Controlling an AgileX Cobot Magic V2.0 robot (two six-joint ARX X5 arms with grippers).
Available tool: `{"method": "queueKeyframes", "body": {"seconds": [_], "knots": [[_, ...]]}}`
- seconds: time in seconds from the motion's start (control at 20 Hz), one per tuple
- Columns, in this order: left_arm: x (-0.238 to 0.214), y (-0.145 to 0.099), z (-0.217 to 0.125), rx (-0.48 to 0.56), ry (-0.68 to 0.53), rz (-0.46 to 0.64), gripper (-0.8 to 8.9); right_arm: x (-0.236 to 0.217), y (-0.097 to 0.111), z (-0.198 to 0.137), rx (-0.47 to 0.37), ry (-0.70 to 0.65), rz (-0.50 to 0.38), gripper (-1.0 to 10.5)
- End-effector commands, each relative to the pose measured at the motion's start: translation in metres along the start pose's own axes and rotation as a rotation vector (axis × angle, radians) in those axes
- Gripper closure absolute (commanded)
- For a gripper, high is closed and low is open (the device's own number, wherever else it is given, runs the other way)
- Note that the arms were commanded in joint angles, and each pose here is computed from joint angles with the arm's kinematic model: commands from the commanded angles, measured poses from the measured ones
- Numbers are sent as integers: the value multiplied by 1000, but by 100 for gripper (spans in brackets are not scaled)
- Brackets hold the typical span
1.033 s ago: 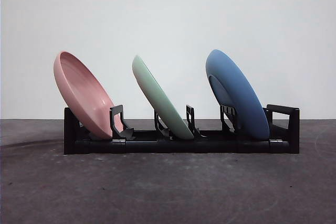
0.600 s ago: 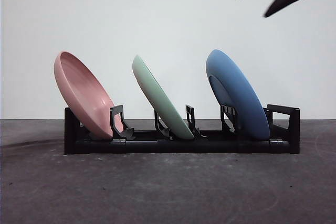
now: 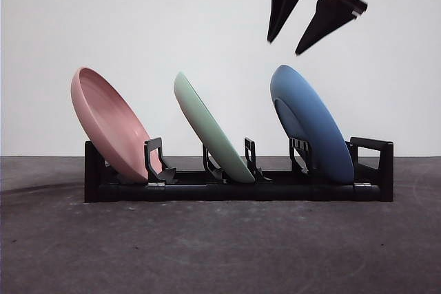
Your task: Place the plate
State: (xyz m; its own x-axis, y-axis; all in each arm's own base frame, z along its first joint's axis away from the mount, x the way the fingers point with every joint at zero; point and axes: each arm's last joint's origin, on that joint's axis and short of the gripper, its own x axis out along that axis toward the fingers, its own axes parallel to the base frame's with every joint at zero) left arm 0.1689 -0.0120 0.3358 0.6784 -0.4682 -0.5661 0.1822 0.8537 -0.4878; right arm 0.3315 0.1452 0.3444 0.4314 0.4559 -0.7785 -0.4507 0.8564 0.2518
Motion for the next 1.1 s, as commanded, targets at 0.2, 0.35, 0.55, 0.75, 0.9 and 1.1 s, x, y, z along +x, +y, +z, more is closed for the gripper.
{"method": "queueKeyframes", "body": {"seconds": [0.2, 0.35, 0.55, 0.75, 0.9, 1.1], "knots": [[-3, -4, 5, 25, -19, -8, 452, 25, -3, 4, -10, 39, -21, 698], [-3, -4, 5, 25, -19, -8, 452, 32, -4, 4, -6, 60, -21, 741], [-3, -4, 5, 26, -20, -8, 452, 33, -4, 4, -5, 62, -14, 843], [-3, -4, 5, 25, -19, -8, 452, 35, -4, 4, -6, 65, 9, 933], [-3, -4, 5, 26, -20, -8, 452, 34, -3, 4, 3, 66, 52, 933], [-3, -4, 5, 25, -19, -8, 452, 15, 4, 11, -6, 39, 109, 933]]}}
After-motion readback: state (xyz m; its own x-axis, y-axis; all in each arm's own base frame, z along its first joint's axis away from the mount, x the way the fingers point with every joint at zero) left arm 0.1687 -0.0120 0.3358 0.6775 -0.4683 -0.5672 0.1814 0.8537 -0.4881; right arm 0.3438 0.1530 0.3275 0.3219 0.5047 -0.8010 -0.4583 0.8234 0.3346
